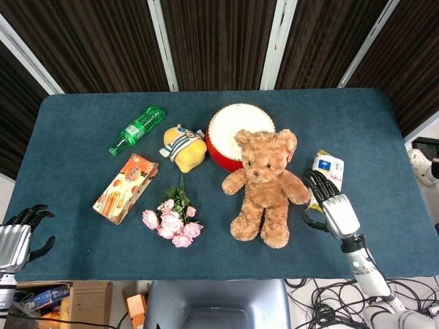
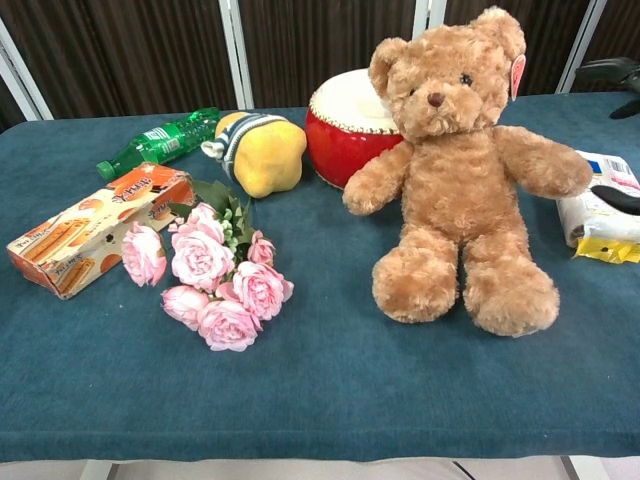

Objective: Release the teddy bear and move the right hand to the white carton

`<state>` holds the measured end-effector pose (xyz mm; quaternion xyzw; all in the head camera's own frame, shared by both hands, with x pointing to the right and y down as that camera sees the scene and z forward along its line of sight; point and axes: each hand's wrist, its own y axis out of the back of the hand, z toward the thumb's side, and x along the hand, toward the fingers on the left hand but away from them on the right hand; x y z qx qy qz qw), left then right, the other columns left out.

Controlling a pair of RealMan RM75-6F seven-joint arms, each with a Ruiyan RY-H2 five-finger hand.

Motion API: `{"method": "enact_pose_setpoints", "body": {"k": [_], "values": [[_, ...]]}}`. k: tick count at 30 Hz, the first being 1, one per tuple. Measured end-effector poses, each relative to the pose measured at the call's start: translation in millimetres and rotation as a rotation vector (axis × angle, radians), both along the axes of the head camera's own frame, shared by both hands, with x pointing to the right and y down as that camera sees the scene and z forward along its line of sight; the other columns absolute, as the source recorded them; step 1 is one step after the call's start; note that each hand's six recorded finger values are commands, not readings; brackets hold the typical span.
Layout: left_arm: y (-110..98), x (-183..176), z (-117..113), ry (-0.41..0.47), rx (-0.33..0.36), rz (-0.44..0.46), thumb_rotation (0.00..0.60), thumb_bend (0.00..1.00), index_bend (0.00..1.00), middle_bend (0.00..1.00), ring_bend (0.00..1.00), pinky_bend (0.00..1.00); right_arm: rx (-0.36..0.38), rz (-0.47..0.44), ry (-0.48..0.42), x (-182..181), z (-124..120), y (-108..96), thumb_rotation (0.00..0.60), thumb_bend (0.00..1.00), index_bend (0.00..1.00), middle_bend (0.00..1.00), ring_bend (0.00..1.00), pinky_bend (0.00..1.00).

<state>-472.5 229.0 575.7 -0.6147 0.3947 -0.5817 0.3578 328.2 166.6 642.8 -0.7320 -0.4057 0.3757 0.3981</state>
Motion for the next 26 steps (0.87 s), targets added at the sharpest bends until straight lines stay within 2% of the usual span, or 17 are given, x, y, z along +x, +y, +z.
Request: {"method": "enact_pose_setpoints", "body": {"k": [2,6,13,19,26], "values": [[1.6,2.6,-2.6,0.003,0.009,0.010,0.600,0.29,0.38,0.25,0.25,0.39,-0.004,0.014,0.014,6.7,-15.1,7.9,0.600,0.27,0.06,0.00,0.00,0.21],[5.1,6.8,-8.3,0.006,0.027,0.022,0.600,0.29,0.37,0.25,0.25,0.39,-0.020,0.049,0.086,24.2,-43.6,23.3,0.600,0.27,0.08,0.00,0.00,0.21],[11.0,12.0,-15.1,-0.016,0.047,0.048,0.600,0.29,0.34,0.25,0.25,0.39,-0.091,0.157,0.286,65.6,-87.2,53.2,0.600,0.16,0.07,0.00,0.00,0.23],[16.8,17.6,-20.7,-0.061,0.071,0.074,0.600,0.29,0.33,0.25,0.22,0.37,-0.144,0.214,0.376,85.2,-104.4,71.5,0.600,0.15,0.08,0.00,0.00,0.27],[21.6,20.9,-20.4,-0.073,0.055,0.056,0.600,0.29,0.33,0.25,0.21,0.37,-0.164,0.223,0.367,87.2,-103.9,72.3,0.600,0.15,0.10,0.02,0.00,0.27]]}}
